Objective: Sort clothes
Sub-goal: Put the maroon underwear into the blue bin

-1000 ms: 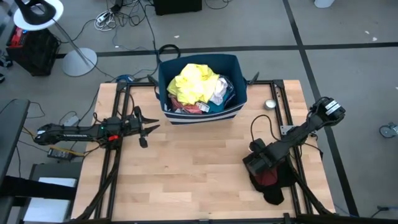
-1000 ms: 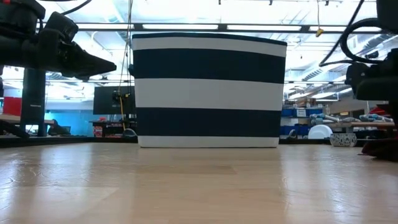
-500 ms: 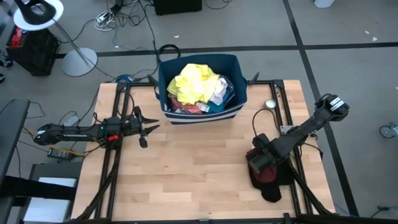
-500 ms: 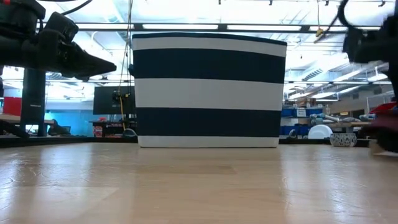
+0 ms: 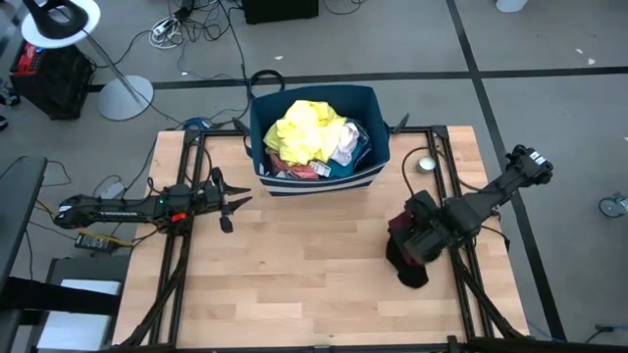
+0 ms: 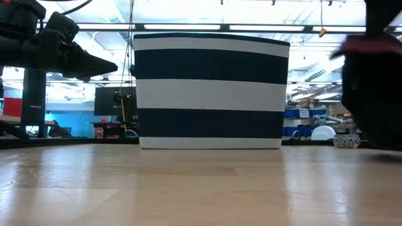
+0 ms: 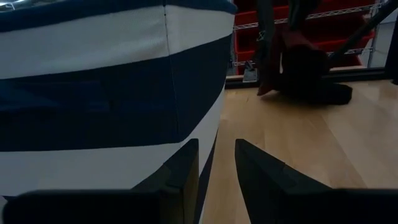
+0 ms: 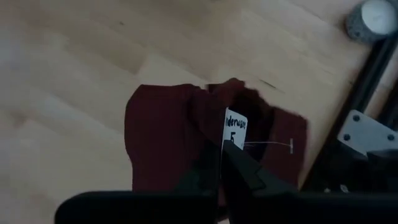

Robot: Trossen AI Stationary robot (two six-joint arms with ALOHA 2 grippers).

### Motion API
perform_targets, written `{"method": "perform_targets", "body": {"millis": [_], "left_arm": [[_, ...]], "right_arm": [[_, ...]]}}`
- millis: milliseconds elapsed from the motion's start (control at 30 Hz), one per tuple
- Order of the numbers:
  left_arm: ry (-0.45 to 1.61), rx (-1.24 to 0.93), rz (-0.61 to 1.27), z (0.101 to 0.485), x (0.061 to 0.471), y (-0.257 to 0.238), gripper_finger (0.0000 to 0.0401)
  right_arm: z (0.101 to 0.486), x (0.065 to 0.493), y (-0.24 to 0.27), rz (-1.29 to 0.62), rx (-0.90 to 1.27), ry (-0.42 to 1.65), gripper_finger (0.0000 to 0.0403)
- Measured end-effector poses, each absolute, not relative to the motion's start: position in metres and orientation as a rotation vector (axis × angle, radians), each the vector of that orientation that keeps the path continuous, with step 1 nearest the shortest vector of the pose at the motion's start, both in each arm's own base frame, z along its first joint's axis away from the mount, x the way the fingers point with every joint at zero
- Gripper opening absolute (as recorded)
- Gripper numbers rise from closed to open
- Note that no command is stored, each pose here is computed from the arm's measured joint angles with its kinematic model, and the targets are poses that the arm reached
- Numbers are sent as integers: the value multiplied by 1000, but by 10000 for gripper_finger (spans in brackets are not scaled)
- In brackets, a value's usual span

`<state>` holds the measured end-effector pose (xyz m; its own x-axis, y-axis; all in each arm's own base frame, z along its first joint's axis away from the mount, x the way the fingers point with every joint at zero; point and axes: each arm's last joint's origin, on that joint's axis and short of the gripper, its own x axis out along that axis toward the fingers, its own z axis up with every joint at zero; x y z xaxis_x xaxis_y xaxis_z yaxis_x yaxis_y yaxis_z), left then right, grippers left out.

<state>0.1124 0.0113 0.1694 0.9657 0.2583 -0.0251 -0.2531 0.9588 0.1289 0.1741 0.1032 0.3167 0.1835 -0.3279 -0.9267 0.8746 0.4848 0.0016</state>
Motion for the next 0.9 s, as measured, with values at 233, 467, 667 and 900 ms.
{"method": "perform_targets", "body": {"millis": [233,467,667,900], "left_arm": [[37,126,260,170,112,11,110],[37,128,260,170,112,11,110],[37,128,261,170,112,11,110],[37,128,260,170,112,11,110]], "right_arm": [[331,178,100,-887,612,1020,6],[326,180,101,-893,580,999,23],[322,182,102,-878,565,977,35],[314,183,102,-881,554,975,23]]}}
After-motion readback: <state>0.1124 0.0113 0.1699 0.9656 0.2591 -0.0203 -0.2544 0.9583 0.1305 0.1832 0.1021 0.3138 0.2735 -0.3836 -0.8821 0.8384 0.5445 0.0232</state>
